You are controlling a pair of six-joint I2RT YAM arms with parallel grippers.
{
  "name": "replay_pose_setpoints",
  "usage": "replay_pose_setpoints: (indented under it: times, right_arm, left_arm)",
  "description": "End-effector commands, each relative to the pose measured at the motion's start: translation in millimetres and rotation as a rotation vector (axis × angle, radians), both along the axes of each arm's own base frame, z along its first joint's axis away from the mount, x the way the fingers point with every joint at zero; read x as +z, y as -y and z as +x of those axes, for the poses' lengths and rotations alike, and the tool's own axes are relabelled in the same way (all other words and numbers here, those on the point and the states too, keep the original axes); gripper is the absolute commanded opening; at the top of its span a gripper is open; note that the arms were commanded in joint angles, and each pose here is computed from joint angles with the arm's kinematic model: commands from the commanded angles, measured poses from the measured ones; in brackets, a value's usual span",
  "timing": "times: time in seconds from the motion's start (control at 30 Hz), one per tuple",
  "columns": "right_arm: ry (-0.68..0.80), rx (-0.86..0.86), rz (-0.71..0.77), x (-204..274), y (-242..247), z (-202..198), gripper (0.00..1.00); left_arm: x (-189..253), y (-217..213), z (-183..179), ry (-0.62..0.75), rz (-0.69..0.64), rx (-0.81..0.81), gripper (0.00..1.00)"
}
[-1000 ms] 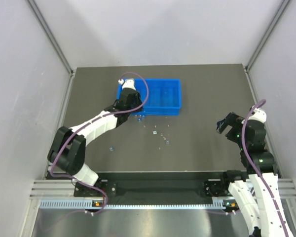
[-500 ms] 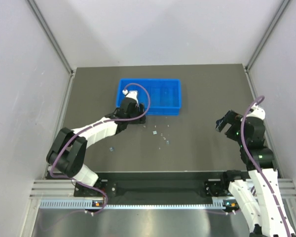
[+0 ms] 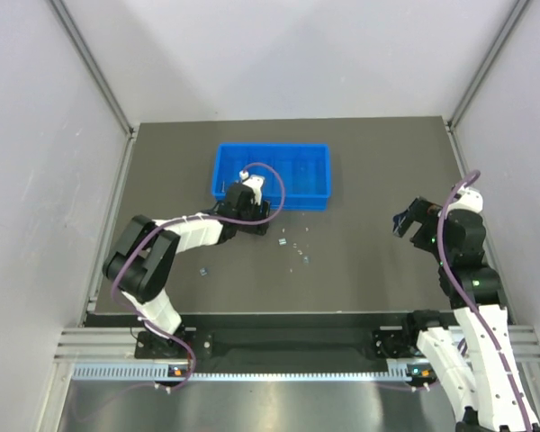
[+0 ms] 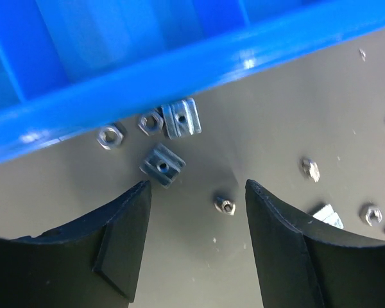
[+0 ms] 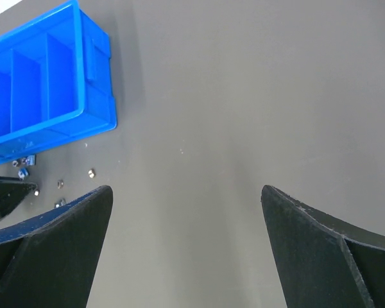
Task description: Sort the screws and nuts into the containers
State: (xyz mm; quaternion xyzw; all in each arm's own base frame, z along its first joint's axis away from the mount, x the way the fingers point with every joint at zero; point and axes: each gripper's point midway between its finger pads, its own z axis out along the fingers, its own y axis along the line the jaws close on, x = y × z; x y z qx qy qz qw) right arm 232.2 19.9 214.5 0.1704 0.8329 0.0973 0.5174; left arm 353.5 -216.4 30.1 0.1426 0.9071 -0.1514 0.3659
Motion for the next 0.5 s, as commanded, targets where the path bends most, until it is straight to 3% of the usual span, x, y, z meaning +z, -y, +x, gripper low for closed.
replay_pose_setpoints:
  times: [0.0, 0.3, 0.4, 0.47]
  right_arm:
    - [0.079, 0.014, -0.007, 26, -2, 4, 1.00]
    - [0.068, -0.003, 0.012, 16, -1, 2, 1.00]
    - [0.051, 0.001, 0.014, 13, -2, 3, 1.00]
    - [0.049, -0.003, 0.014, 13, -1, 3, 1.00]
  left_arm:
    - [20, -1, 29, 0.106, 0.016, 0.037, 0.65]
    - [8, -10, 31, 0.117, 0.060, 0.048, 0.64]
    - [3, -9, 32, 0.104, 0.062, 0.031, 0.61]
    - [1, -7, 31, 0.093, 0.054, 0.009, 0.53]
